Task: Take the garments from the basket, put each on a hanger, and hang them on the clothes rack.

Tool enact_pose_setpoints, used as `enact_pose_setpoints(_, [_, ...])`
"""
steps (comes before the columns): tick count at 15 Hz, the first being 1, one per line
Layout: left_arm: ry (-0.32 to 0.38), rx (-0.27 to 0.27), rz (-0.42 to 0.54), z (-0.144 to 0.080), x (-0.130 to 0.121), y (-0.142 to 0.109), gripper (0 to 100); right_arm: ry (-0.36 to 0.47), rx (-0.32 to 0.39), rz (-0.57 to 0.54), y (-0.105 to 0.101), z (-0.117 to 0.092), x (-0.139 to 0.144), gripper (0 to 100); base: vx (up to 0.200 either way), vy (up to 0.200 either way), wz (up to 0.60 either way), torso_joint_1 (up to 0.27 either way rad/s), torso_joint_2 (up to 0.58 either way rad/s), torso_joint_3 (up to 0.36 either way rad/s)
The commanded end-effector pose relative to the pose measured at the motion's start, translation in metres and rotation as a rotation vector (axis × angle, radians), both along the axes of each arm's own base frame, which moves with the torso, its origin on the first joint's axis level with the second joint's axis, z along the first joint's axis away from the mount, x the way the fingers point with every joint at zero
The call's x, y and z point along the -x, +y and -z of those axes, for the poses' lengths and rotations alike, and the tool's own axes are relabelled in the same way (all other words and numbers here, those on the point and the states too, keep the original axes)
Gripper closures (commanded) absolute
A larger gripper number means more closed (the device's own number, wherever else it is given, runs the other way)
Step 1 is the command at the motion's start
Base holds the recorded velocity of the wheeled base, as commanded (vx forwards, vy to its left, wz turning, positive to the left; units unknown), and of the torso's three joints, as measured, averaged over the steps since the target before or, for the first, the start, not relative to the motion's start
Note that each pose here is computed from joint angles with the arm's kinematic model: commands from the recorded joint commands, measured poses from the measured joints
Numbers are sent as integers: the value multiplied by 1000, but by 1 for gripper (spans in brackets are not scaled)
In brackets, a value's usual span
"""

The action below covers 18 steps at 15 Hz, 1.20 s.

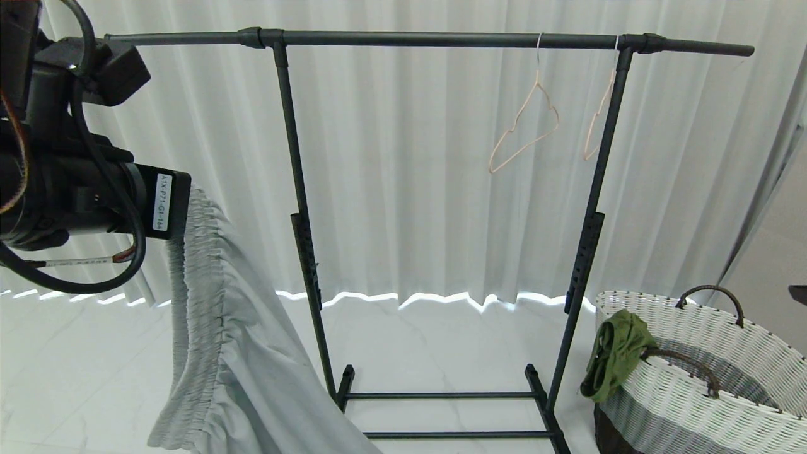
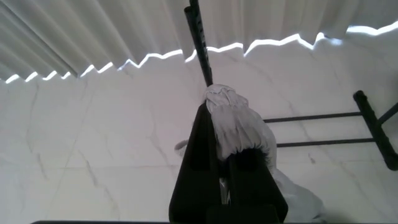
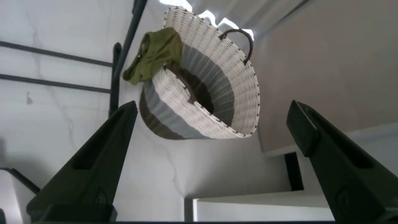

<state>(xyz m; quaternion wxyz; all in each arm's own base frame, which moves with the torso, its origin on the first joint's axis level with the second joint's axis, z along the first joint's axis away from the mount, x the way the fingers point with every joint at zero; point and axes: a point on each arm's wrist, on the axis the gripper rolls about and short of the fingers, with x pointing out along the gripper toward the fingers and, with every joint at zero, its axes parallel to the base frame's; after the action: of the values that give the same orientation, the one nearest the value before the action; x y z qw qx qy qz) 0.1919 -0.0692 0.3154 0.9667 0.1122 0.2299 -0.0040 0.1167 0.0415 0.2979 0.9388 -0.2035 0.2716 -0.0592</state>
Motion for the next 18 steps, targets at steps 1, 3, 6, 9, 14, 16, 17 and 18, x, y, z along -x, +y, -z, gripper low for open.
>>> enact_pose_setpoints(1, [-3, 0, 6, -1, 2, 0, 100, -1, -1, 8, -1, 0, 1, 0, 0, 0, 0, 0, 0, 0])
enact_pose_setpoints(3, [-4, -1, 13, -1, 3, -1, 100, -6, -4, 11, -2, 0, 1, 0, 0, 0, 0, 13, -53, -38])
enact_pose_setpoints(6, [-12, 2, 36, -2, 7, -5, 100, -15, -11, 12, -2, -2, 1, 0, 0, 0, 0, 67, -234, -225])
enact_pose_setpoints(9, [-15, 3, 60, -3, 12, -7, 100, -31, -23, 13, -4, -3, 6, 0, 0, 0, 0, 172, -513, -287])
enact_pose_setpoints(14, [-32, 11, 81, -6, 19, -8, 100, -94, -92, 32, -3, -8, 4, 0, 0, 0, 0, 180, -472, -284])
enact_pose_setpoints(16, [-31, 10, 84, -6, 19, -9, 100, -114, -106, 32, -2, -9, 1, 0, 0, 0, 0, 188, -476, -281])
enact_pose_setpoints(17, [-27, 9, 85, -5, 19, -9, 100, -117, -108, 32, -2, -10, 1, 0, 0, 0, 0, 198, -466, -271])
enact_pose_setpoints(18, [-16, 4, 85, -2, 19, -10, 100, -118, -107, 32, -2, -10, 1, 0, 0, 0, 0, 198, -481, -276])
